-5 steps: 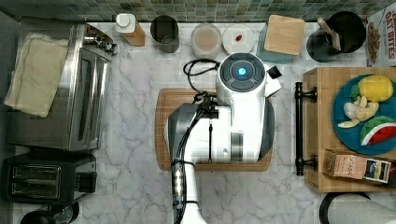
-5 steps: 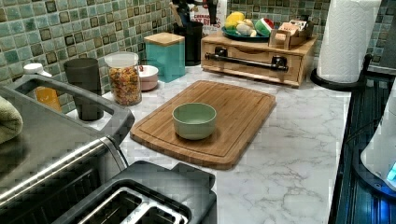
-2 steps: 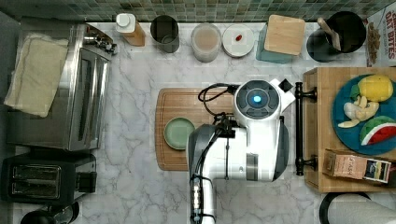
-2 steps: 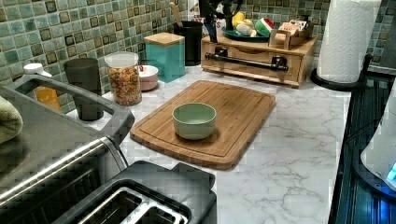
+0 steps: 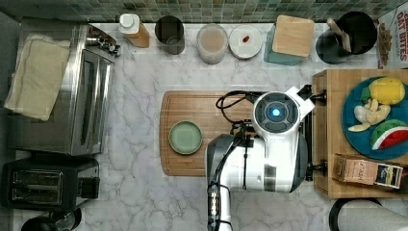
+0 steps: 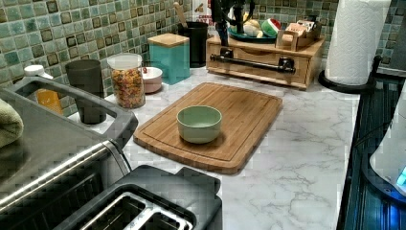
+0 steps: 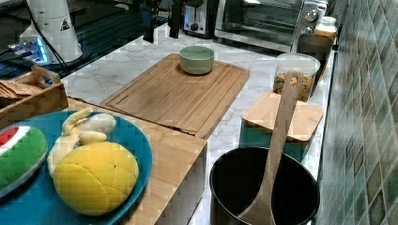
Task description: Open the drawer.
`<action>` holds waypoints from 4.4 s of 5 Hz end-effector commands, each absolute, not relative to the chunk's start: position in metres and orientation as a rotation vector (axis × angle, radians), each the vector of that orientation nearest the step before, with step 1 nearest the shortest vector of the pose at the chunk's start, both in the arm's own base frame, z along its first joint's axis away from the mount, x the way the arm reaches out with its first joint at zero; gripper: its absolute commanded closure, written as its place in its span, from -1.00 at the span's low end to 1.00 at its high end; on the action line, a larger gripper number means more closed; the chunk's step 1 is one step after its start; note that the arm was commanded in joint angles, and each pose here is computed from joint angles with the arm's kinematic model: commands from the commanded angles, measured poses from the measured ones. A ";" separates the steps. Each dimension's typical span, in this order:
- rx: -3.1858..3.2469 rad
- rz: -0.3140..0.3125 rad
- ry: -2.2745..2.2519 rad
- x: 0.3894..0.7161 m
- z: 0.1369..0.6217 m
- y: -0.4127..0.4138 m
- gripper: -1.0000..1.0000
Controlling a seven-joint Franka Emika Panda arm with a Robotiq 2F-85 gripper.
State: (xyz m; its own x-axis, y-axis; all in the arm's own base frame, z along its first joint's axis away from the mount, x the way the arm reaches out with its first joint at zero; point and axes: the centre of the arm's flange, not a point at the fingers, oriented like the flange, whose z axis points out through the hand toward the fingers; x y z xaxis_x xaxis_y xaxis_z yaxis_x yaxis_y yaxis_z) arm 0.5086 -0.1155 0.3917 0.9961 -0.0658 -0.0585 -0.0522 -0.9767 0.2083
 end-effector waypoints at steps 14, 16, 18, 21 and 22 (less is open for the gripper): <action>2.989 0.069 0.037 0.499 0.257 -0.259 -1.00; 2.991 -0.054 -0.013 0.490 0.274 -0.213 -1.00; 3.041 -0.022 0.056 0.489 0.265 -0.120 -1.00; 3.048 0.027 0.081 0.475 0.253 0.006 -1.00; 3.048 0.063 0.074 0.482 0.242 0.025 -1.00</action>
